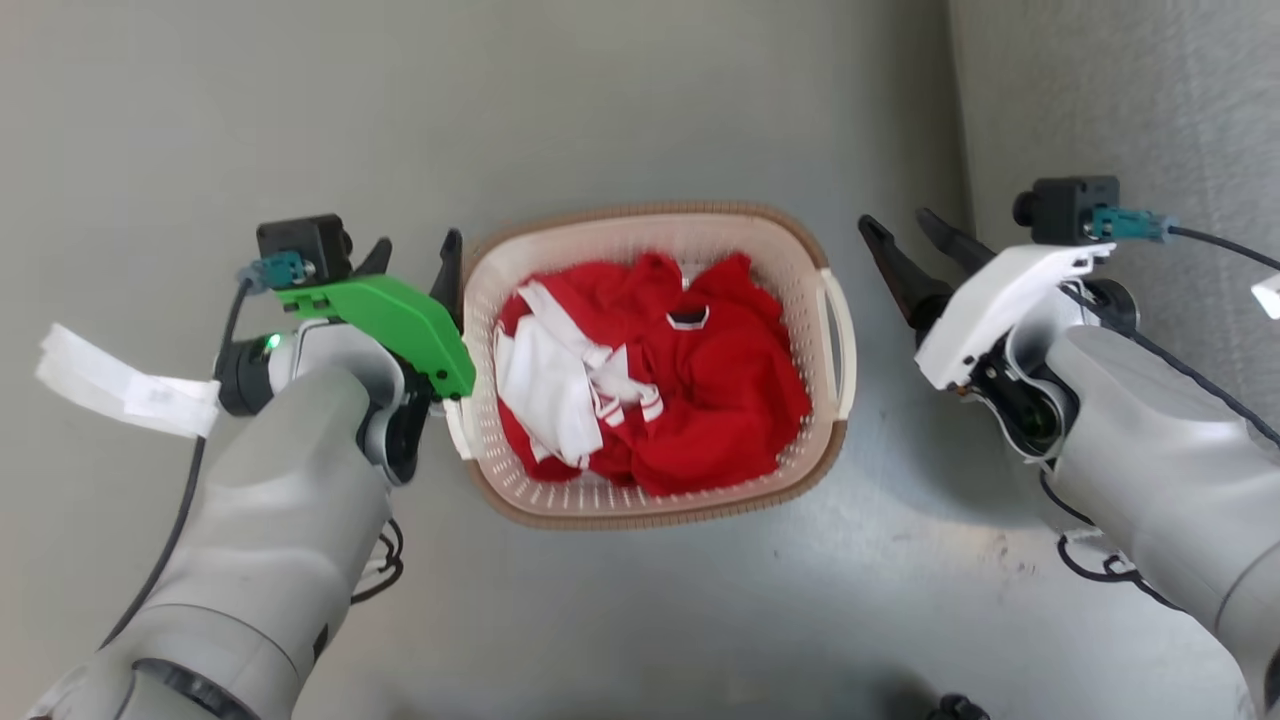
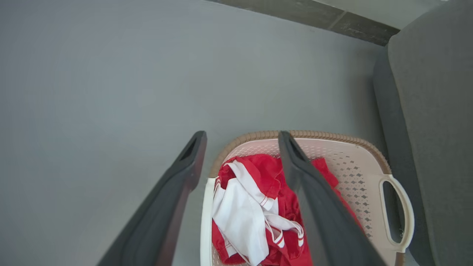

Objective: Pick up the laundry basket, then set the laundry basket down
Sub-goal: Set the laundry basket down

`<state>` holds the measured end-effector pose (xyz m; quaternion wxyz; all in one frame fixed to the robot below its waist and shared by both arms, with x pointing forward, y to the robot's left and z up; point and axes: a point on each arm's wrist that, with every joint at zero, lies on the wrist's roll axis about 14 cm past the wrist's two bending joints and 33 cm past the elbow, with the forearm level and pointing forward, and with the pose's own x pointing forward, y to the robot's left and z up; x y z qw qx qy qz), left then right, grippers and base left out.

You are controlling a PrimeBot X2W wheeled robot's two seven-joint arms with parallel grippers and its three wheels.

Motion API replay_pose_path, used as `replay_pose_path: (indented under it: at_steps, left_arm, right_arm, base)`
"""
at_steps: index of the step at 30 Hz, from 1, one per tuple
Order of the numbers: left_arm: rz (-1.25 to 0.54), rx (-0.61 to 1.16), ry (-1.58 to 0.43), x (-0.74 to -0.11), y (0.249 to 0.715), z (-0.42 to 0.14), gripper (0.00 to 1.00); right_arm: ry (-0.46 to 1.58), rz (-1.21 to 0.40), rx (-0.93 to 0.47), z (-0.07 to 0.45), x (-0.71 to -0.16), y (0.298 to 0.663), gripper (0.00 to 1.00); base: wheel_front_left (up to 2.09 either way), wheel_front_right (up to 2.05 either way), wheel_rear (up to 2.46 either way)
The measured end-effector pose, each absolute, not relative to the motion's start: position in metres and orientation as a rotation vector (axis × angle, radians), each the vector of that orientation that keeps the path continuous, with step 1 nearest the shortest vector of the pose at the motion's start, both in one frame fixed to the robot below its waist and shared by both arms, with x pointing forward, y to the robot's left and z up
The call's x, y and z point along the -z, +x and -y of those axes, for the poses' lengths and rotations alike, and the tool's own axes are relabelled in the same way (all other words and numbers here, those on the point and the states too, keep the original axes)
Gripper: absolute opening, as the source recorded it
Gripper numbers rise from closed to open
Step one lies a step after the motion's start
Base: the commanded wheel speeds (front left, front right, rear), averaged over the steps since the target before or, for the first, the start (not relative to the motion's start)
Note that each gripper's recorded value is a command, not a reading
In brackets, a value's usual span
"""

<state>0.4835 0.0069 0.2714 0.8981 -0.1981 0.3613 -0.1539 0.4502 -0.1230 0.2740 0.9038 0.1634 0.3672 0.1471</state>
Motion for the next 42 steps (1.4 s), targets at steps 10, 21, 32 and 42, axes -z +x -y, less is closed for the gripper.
replay_pose_path:
  at_steps: [10,21,32,42]
  left_arm:
    - [-0.550,0.349,-0.410,-0.346,0.493,-0.013,1.00]
    - [-0.384,0.365,-0.371,-0.407,0.475,-0.027,1.00]
    - [-0.220,0.318,-0.320,-0.455,0.445,-0.059,1.00]
    - [-0.037,0.257,-0.344,-0.509,0.429,-0.079,1.00]
  right_arm:
    - [0.367,-0.532,-0.306,0.128,-0.353,0.476,1.00]
    - [0.321,-0.319,-0.315,0.141,-0.426,0.475,1.00]
    - [0.297,-0.166,-0.298,0.141,-0.472,0.442,1.00]
    - [0.268,-0.025,-0.222,0.161,-0.510,0.422,1.00]
  base:
    - [0.00,0.00,0.00]
    - [0.00,0.00,0.00]
    - [0.00,0.00,0.00]
    - [0.00,0.00,0.00]
